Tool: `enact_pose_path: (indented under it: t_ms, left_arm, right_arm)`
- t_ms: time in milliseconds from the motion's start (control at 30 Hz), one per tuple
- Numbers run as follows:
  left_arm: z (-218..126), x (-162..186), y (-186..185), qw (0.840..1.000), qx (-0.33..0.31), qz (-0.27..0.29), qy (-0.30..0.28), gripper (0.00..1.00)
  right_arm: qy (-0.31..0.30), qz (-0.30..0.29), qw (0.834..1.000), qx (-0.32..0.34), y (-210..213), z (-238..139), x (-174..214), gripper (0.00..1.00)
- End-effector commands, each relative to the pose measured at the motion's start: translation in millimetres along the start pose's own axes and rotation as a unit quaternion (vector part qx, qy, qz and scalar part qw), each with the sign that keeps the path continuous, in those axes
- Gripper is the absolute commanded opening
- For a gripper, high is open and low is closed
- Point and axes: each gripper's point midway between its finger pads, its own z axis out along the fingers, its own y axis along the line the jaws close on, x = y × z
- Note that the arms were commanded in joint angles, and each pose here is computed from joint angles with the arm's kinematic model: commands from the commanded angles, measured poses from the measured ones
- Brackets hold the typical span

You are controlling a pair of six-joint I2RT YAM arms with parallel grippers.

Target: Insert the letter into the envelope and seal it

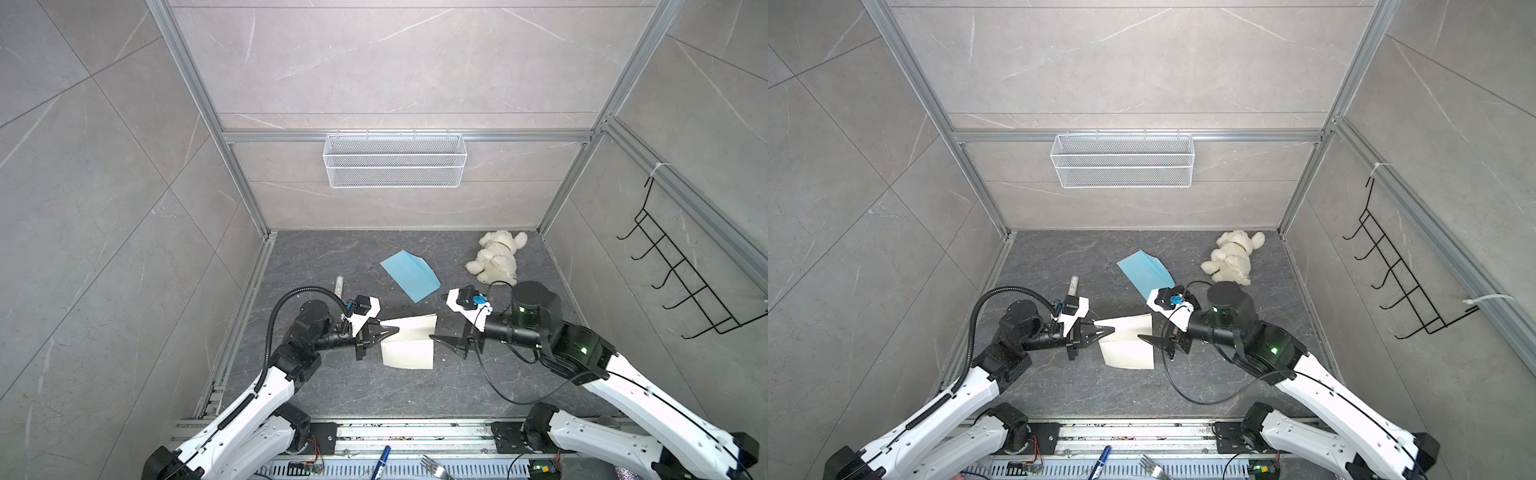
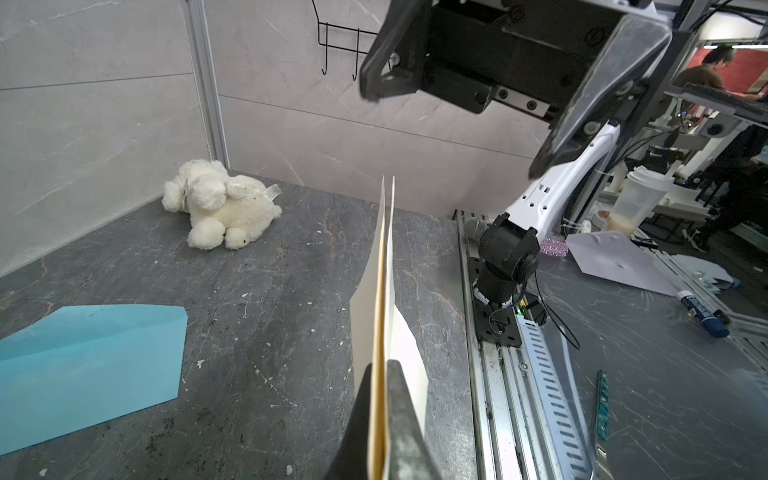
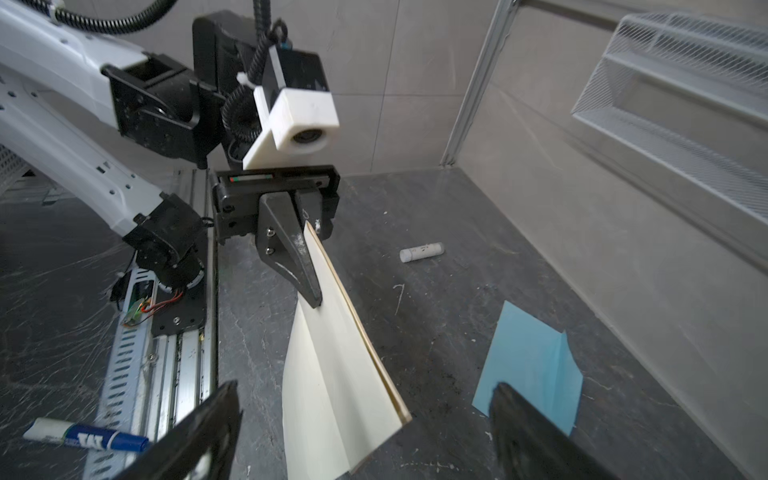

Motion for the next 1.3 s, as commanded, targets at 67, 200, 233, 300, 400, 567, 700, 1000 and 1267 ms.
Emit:
enact_pose_path:
  t_ms: [67, 200, 233, 300, 400, 567, 700, 1000, 1267]
  left_arm:
    - [-1, -14, -15, 0.998, 0.037, 0.055, -0.007, 0.0]
    - [0, -15, -17, 0.997, 0.047, 0.058, -0.006, 0.0]
    - [0, -15, -17, 0.997, 0.047, 0.058, -0.006, 0.0]
    - [0, -17, -18, 0.997, 0.048, 0.057, -0.005, 0.0]
    - [0, -17, -19, 0.997, 0.05, 0.053, -0.005, 0.0]
    - [-1, -18, -20, 0.998, 0.05, 0.049, -0.005, 0.0]
    - [-2, -21, -22, 0.997, 0.05, 0.05, -0.008, 0.0]
    - [-3, -25, -15, 0.999, 0.026, 0.035, 0.002, 0.21]
    - [-12, -20, -11, 0.999, -0.018, 0.046, 0.018, 0.48]
  right_arm:
    - [0.036, -0.007, 0.997, -0.069, 15, 20, 4, 0.89]
    - [0.047, -0.017, 0.995, -0.087, 17, 34, 1, 0.81]
    - [0.049, -0.019, 0.995, -0.089, 17, 36, 0, 0.76]
    - [0.054, -0.021, 0.993, -0.098, 19, 42, 1, 0.67]
    - [0.067, -0.02, 0.99, -0.119, 25, 48, 5, 0.55]
    - [0.075, -0.015, 0.987, -0.14, 31, 53, 7, 0.35]
    - [0.084, -0.01, 0.984, -0.159, 36, 55, 8, 0.23]
    - [0.07, -0.008, 0.988, -0.136, 30, 56, 1, 0.0]
    - [0.029, -0.019, 0.994, -0.104, 18, 51, -24, 0.0]
